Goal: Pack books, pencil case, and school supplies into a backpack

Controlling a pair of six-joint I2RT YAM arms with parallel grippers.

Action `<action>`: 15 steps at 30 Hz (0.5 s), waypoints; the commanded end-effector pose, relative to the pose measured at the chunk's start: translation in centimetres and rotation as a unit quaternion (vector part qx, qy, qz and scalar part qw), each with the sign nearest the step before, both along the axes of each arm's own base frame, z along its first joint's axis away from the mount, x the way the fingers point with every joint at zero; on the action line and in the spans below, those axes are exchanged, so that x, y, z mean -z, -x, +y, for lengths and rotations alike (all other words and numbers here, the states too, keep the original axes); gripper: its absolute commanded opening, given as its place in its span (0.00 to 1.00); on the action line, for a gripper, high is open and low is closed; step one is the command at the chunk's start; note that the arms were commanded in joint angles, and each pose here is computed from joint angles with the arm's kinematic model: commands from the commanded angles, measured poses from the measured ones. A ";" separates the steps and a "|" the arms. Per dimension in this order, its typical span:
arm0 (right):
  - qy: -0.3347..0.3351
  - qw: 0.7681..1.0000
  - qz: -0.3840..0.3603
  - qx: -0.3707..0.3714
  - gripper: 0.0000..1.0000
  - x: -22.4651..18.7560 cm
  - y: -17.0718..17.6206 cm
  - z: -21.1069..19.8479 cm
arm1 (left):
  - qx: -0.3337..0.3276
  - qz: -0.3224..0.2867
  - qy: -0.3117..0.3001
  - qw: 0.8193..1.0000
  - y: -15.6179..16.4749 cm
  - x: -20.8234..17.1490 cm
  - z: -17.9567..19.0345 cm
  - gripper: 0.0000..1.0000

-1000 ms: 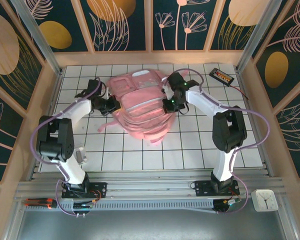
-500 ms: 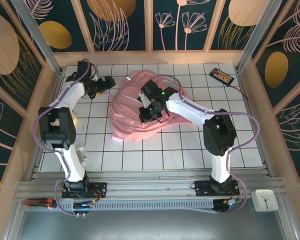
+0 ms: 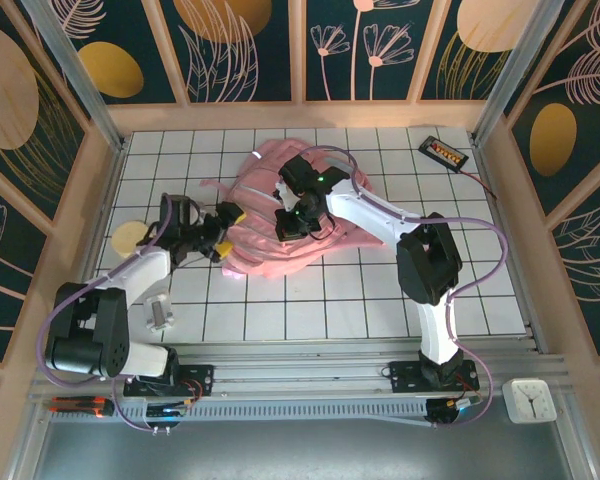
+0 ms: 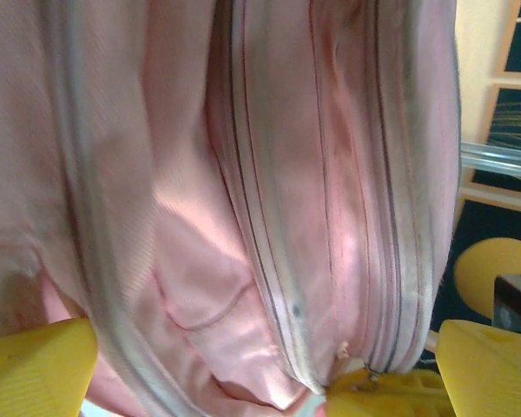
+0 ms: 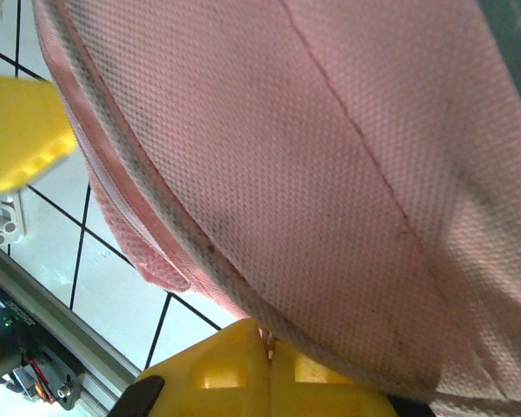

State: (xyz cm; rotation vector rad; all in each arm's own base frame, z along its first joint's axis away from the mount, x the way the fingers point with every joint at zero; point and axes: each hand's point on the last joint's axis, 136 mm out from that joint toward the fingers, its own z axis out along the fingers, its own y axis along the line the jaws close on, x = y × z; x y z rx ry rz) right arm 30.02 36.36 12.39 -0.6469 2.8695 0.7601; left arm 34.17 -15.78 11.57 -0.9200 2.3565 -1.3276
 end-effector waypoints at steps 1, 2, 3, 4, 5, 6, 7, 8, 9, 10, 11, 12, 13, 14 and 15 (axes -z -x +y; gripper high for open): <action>-0.016 1.000 0.001 0.003 0.00 -0.5 -0.6 1.0 | -0.016 -0.019 0.094 0.995 -0.6 -3.1 -2.7 0.99; -0.018 1.000 0.001 0.003 0.00 -0.5 -0.5 1.2 | -0.015 -0.016 0.098 0.995 -0.5 -3.0 -3.2 0.99; -0.018 1.000 0.001 0.003 0.00 -0.4 -0.5 1.3 | -0.013 -0.017 0.103 0.994 -0.4 -3.0 -3.6 0.99; -0.019 1.000 0.002 0.003 0.00 -0.3 -0.4 1.4 | -0.012 -0.016 0.108 0.994 -0.3 -3.0 -4.0 0.99; -0.021 1.000 0.002 0.003 0.00 -0.4 -0.4 1.6 | -0.012 -0.014 0.111 0.994 -0.3 -3.0 -4.3 0.99; -0.021 1.000 0.002 0.003 0.00 -0.4 -0.4 1.6 | -0.012 -0.014 0.115 0.993 -0.3 -3.0 -4.5 0.99; -0.022 1.000 0.003 0.002 0.00 -0.3 -0.3 1.7 | -0.010 -0.014 0.116 0.993 -0.3 -3.0 -4.8 0.99; -0.022 1.000 0.003 0.001 0.00 -0.3 -0.3 1.8 | -0.009 -0.012 0.118 0.993 -0.4 -2.9 -4.9 0.99; -0.022 1.000 0.002 0.001 0.00 -0.3 -0.3 1.9 | -0.011 -0.010 0.121 0.993 -0.4 -2.8 -5.0 0.99; -0.023 1.000 0.002 0.000 0.00 -0.3 -0.3 1.9 | -0.013 -0.009 0.126 0.992 -0.5 -2.9 -5.0 0.99; -0.023 1.000 0.001 0.000 0.00 -0.4 -0.4 2.0 | -0.014 -0.009 0.127 0.992 -0.5 -3.0 -5.1 0.99; -0.022 1.000 0.000 0.000 0.00 -0.5 -0.4 2.0 | -0.015 -0.010 0.127 0.992 -0.6 -3.1 -5.1 0.99; -0.022 1.000 -0.001 -0.001 0.00 -0.5 -0.4 2.0 | -0.013 -0.010 0.122 0.992 -0.6 -3.2 -5.1 0.98; -0.021 1.000 -0.001 -0.001 0.00 -0.4 -0.4 1.9 | -0.013 -0.010 0.116 0.993 -0.7 -3.4 -5.1 0.96; -0.022 1.000 -0.002 -0.002 0.00 -0.5 -0.4 2.0 | -0.012 -0.008 0.112 0.994 -0.7 -3.4 -5.1 0.95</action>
